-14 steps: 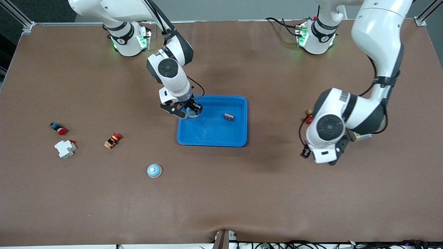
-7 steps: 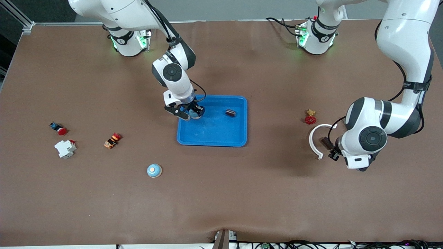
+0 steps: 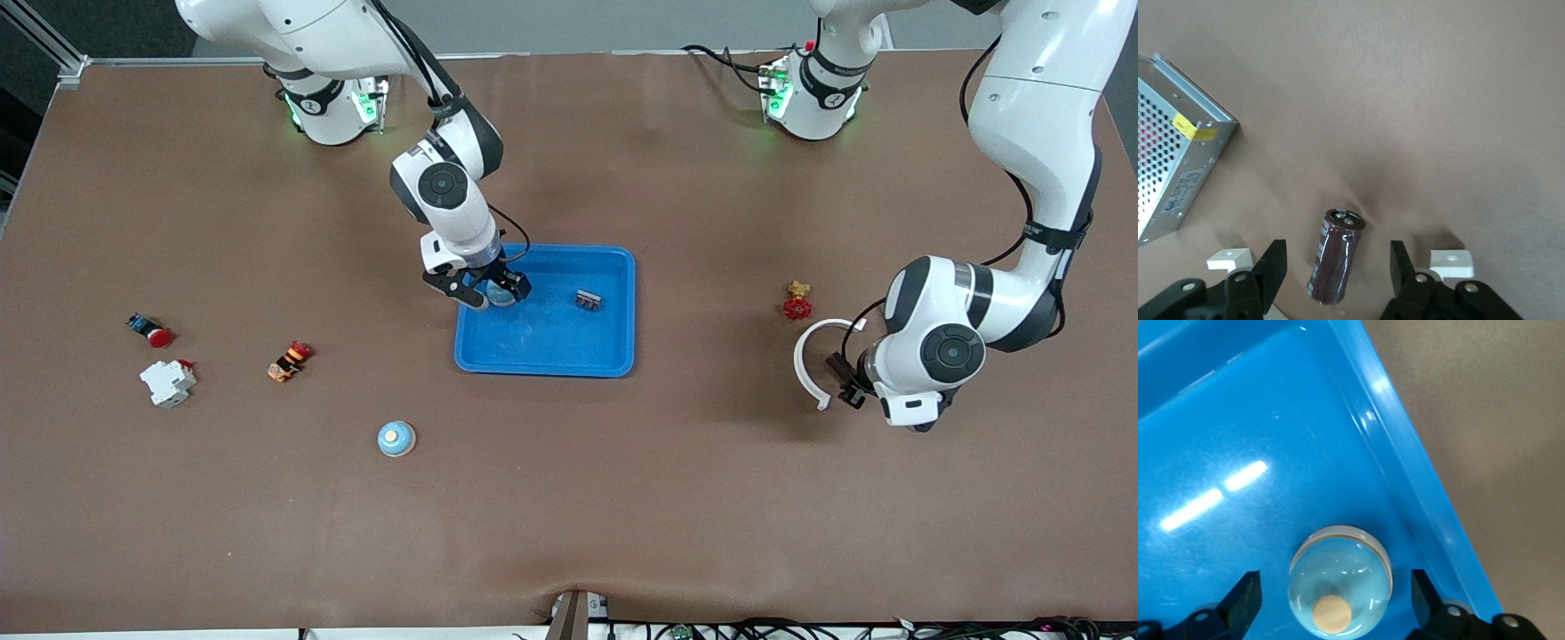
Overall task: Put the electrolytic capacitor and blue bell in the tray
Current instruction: 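Lower the bell into the tray while the left gripper grasps another capacitor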
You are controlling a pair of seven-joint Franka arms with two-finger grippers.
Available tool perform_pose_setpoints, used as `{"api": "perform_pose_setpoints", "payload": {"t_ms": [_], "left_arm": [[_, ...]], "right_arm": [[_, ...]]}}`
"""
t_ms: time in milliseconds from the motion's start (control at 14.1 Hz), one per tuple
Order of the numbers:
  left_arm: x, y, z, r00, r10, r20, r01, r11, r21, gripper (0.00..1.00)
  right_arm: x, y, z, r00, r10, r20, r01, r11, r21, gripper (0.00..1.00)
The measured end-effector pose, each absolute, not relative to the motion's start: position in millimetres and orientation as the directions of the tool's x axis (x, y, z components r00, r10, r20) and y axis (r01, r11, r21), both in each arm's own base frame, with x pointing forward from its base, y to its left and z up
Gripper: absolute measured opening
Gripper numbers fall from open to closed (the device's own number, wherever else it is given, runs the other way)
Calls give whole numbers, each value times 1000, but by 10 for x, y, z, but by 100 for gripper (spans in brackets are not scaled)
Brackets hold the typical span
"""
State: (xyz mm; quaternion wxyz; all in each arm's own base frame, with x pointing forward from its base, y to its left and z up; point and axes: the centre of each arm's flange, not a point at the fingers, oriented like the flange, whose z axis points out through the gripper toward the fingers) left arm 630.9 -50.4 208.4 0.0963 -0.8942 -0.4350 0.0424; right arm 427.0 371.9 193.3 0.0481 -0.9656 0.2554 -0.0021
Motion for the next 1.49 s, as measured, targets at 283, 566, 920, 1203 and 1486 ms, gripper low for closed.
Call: {"api": "perform_pose_setpoints", "payload": {"t_ms": [283,566,920,1203,1486], "left_arm": [[6203,-512,1927,623,782,1,768,-612,-187,70],[6154,-500,1857,623,782,-1,770,-614,-174,46],[6160,-505,1865,624,781,1,770,-615,-169,30],[6288,-552,2171,628,778,38,775,-620,-122,30],[6401,-801,2903,637,769,61,768,-626,-137,30]], "right_arm": [[4551,3810,2366,874,-483,-50,-485,-874,-23,100],[5209,3458,2845,906,-424,-15,-424,-903,-77,100],[5887,2797,2764,942,-335,16,-332,-939,-90,100],[6201,2712,2285,958,-286,31,-285,-958,-47,100],[6546,2392,2095,969,-239,55,-238,-971,-32,100]]}}
